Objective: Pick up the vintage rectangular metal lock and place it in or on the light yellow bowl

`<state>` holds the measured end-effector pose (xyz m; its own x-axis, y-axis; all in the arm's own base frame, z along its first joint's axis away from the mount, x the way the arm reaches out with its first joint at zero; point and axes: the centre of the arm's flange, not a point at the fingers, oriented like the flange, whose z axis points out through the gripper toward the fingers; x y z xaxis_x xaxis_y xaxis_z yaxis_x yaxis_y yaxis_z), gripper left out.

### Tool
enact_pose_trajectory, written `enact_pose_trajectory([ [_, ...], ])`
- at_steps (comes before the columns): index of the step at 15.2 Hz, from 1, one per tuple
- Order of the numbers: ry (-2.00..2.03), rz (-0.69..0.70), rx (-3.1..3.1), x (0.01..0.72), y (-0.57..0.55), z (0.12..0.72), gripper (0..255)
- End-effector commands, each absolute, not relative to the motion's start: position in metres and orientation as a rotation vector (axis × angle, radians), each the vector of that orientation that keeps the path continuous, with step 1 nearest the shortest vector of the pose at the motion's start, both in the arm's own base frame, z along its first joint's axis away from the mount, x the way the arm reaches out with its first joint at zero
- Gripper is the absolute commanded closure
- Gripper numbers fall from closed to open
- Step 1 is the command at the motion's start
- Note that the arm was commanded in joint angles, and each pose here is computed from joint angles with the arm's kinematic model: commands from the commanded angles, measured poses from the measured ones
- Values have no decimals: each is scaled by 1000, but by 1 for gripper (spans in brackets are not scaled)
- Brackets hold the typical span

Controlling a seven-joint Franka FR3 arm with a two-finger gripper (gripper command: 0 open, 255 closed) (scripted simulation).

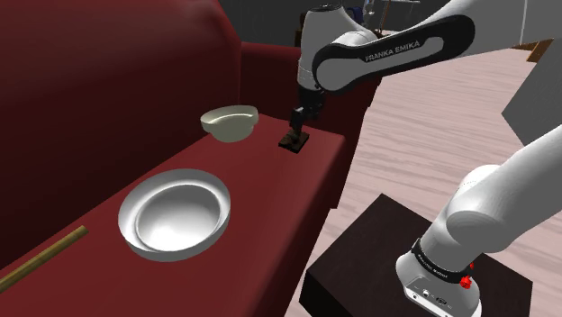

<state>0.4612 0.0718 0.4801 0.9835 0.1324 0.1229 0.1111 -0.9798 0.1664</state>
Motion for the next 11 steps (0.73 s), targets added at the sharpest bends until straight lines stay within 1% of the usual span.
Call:
enact_pose_trajectory([
  [1,186,228,2963,481,83,472,0],
  [11,187,235,2961,493,80,430,0],
])
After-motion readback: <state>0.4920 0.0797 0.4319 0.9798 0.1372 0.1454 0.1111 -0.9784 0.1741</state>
